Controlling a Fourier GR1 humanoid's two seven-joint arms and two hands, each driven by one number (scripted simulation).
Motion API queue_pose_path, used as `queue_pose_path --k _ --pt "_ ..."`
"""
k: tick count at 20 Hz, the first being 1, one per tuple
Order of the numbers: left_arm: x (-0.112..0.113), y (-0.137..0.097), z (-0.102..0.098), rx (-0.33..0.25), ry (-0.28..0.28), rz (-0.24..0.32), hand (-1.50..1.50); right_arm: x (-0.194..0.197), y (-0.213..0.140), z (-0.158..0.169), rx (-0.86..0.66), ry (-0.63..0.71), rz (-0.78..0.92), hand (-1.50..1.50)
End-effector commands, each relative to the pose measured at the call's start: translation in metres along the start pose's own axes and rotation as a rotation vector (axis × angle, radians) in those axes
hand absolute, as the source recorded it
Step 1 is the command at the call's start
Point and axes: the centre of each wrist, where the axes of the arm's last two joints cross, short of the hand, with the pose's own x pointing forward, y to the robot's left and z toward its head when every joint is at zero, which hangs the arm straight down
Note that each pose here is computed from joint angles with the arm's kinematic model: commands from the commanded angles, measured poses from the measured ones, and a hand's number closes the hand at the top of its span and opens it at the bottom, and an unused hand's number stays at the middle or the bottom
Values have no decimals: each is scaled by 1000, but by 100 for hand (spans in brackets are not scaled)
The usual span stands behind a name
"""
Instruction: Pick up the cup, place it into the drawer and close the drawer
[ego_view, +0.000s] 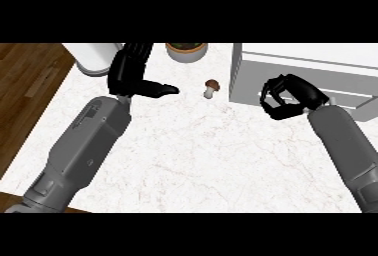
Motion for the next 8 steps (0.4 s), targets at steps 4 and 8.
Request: queue_pose_path --k 4,8 --pt "-4 -1 6 -16 7 21 -150 53 -85 4 -254 -14 103 150" --pt "-6 5 11 -20 11 17 -150 52 -90 10 -253 -25 84 150"
